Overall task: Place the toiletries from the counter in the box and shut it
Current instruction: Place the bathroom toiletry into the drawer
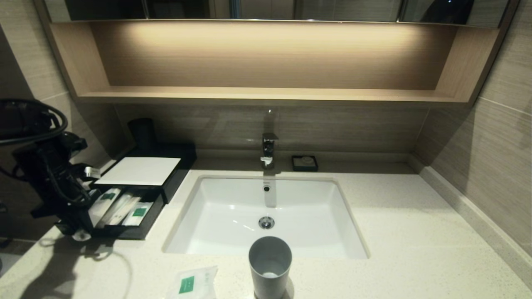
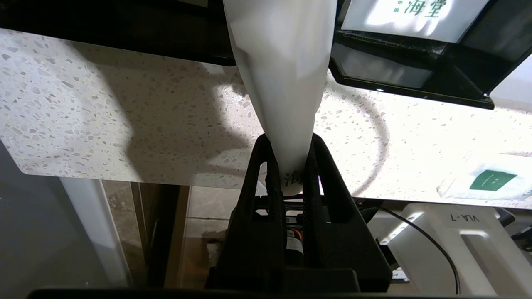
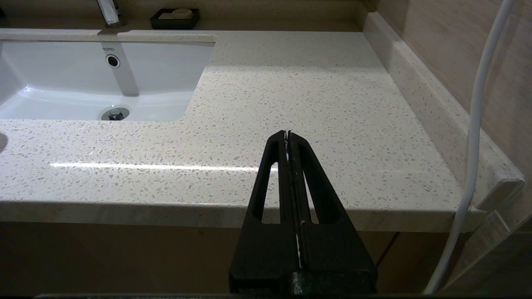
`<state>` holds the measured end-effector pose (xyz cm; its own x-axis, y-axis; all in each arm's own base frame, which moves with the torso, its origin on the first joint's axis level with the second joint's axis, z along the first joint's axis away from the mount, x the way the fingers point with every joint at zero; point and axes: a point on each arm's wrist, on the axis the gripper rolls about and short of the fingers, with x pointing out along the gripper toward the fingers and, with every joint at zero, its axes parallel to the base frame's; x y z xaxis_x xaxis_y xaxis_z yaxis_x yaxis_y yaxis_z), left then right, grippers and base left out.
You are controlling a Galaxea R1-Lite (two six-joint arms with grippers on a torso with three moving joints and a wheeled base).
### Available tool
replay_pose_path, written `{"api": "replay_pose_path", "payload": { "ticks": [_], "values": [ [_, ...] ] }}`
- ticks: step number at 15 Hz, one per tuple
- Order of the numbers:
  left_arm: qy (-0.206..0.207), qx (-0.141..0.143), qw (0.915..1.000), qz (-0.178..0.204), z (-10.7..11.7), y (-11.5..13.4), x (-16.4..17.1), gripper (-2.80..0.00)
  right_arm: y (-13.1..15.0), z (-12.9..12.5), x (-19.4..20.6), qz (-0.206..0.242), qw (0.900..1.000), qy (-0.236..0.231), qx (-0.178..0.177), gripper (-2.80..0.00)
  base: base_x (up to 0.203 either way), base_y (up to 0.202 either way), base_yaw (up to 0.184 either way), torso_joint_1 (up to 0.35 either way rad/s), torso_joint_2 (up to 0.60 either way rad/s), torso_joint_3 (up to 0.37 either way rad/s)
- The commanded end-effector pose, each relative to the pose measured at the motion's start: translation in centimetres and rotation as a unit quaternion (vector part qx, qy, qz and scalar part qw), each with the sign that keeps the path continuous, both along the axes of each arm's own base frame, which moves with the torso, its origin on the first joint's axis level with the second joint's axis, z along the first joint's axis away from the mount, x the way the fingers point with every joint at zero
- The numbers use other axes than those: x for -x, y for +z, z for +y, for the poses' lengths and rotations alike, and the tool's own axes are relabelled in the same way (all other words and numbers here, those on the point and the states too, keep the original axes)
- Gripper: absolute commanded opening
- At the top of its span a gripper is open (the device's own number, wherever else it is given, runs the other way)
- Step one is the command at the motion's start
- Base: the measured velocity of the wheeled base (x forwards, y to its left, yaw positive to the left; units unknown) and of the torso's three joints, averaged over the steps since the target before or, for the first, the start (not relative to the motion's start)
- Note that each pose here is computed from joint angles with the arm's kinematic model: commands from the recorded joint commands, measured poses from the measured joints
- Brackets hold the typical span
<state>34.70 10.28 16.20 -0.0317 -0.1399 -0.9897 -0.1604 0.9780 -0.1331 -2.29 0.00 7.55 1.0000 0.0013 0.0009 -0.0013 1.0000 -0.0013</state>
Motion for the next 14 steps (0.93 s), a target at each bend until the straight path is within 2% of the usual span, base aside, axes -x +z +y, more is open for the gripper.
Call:
{"api": "replay_pose_path", "payload": {
  "ticks": [1, 8, 14],
  "values": [
    [0.001, 0.0, 1.0, -0.003, -0.02, 0.21, 0.09, -2.8, -0.04, 0.0, -0.02, 0.001, 1.0, 0.0, 0.0, -2.8, 0.0, 0.0, 0.0, 0.0, 0.0, 0.0],
    [0.006, 0.0, 0.9999, -0.016, -0.03, 0.54, 0.07, -2.8, -0.04, 0.0, -0.02, 0.001, 1.0, 0.0, 0.001, -2.8, 0.0, 0.0, 0.0, 0.0, 0.0, 0.0],
    [0.005, -0.002, 0.9999, -0.011, 0.12, 0.01, -0.19, -2.8, -0.04, 0.0, -0.02, 0.001, 1.0, 0.0, 0.0, -2.8, 0.0, 0.0, 0.0, 0.0, 0.0, 0.0]
  ]
}}
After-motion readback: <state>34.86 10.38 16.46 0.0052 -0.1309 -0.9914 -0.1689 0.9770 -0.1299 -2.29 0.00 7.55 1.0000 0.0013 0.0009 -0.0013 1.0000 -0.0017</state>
